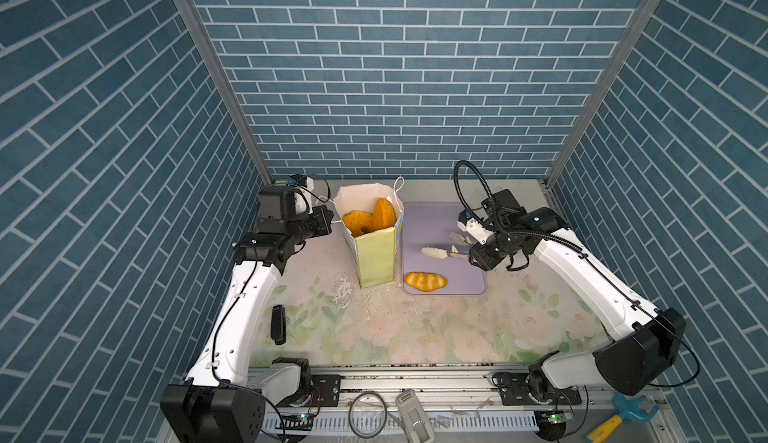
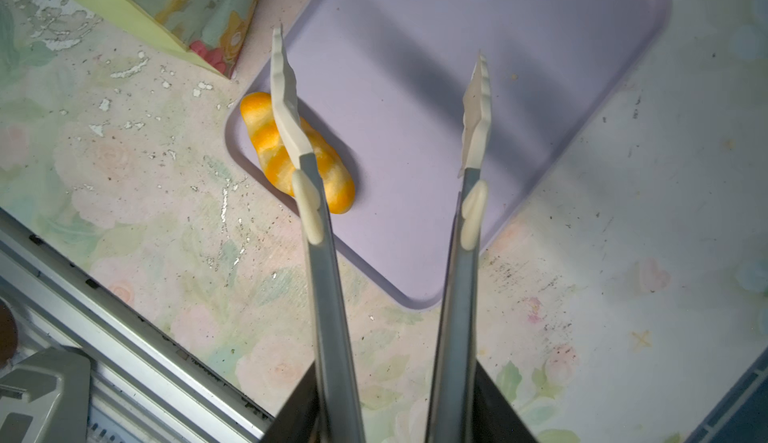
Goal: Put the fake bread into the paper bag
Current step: 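Withdraw the open tongs from the bag back over the tray, then lower the open tongs around the pale striped roll on the tray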
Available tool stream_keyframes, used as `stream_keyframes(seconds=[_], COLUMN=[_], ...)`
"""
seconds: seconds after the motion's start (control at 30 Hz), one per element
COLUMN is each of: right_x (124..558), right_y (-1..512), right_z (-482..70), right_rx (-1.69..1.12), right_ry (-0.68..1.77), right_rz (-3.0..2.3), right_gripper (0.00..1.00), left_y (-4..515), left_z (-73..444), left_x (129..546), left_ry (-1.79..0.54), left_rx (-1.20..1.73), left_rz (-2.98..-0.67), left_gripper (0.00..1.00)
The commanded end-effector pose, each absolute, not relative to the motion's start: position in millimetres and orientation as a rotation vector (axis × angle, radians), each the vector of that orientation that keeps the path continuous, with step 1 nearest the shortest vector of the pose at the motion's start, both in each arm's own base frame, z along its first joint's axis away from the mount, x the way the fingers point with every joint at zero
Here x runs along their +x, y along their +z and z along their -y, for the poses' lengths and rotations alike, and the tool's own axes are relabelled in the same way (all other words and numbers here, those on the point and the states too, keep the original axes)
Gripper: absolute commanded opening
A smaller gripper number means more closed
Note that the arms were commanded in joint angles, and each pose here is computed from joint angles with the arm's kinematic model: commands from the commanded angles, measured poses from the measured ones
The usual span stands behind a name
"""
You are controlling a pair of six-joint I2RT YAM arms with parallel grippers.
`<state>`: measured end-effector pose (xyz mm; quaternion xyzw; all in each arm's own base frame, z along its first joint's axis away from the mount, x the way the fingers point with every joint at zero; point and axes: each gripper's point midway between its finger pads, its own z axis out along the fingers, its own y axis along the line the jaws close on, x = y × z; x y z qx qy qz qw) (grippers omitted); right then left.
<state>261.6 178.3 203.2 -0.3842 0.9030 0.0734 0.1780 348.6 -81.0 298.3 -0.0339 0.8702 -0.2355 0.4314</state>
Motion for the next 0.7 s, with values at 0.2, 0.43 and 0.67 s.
stream_keyframes(seconds=[0.2,0.43,0.67], right_x=[237.5,225.0,216.8], right_y=[190.3,178.8,156.2], right_z=[-196.8,-197.4,-189.7], right_rx=[-1.228,-1.273,-1.347], right_ry=[0.326,0.344,0.225], right_rz=[-2.585,-2.646,-2.708], right_gripper=[0.51,0.52,0.52], left_y=[303.3,304.6,303.1], left_z=[78.4,78.8,79.0], left_x=[353.0,352.9,348.9], left_ry=[-0.562,-0.561,-0.564], left_rx=[-0.090,-0.084,-0.081], left_rz=[-2.173,-2.174,-2.171], left_gripper=[0.09,0.09,0.10])
